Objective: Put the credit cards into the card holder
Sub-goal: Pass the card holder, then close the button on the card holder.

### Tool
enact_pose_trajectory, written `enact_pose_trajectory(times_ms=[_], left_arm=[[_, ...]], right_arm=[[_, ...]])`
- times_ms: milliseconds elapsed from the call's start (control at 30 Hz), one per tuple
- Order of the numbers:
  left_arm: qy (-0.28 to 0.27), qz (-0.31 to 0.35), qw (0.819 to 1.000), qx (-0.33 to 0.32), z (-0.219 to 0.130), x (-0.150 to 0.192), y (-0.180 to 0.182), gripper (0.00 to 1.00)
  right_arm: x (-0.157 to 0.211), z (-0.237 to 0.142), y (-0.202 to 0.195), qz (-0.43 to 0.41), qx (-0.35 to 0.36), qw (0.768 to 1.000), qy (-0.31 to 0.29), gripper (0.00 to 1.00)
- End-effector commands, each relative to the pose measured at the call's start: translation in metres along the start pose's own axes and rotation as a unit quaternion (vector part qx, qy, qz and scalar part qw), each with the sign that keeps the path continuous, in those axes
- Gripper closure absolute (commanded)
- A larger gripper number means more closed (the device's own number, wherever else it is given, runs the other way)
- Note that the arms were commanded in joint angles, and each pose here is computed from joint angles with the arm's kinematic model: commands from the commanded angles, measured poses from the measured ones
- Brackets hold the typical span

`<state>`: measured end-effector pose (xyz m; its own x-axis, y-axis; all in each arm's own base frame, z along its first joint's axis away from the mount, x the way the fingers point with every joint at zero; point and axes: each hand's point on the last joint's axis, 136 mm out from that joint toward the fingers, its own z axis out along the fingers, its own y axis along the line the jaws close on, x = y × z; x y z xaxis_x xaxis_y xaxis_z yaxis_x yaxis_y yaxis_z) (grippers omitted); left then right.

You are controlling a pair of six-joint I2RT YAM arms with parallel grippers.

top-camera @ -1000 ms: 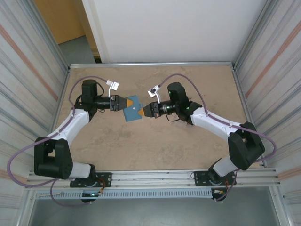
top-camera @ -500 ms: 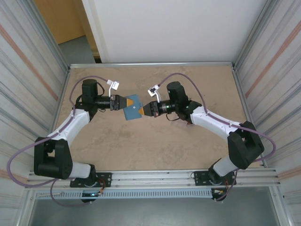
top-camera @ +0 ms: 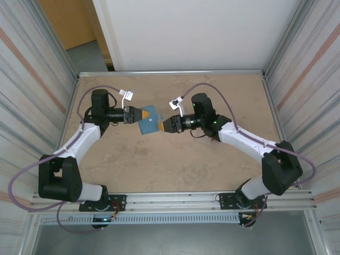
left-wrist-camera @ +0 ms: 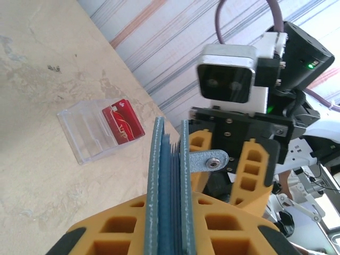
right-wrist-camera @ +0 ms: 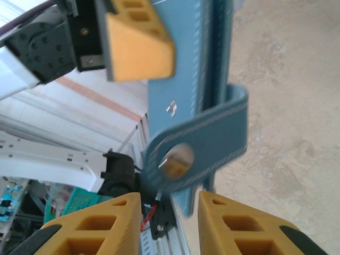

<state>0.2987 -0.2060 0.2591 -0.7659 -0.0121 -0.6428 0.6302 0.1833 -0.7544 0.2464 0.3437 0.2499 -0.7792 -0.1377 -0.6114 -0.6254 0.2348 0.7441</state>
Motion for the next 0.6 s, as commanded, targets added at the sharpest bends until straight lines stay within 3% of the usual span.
enact_pose_trajectory(times_ms=[0, 233, 433, 567], left_arm=[[-0.006, 0.022, 1.0, -0.003, -0.004, -0.002, -0.003, 1.0], [0.006, 0.044, 0.998, 0.035, -0.004, -0.002, -0.021, 1.0], [0.026, 0.069, 0.994, 0.084, -0.004, 0.002, -0.044, 1.0], [0.035, 0.075, 0.991, 0.101, -0.004, 0.004, -0.052, 1.0]], right_arm=[[-0.005, -0.033, 0.011, -0.015, -0.007, 1.0, -0.027, 0.65], [-0.016, -0.068, 0.016, -0.015, -0.019, 0.997, -0.076, 0.4], [-0.031, -0.062, 0.012, -0.007, -0.062, 0.995, -0.075, 0.39], [-0.041, -0.051, 0.01, 0.002, -0.09, 0.994, -0.067, 0.43]])
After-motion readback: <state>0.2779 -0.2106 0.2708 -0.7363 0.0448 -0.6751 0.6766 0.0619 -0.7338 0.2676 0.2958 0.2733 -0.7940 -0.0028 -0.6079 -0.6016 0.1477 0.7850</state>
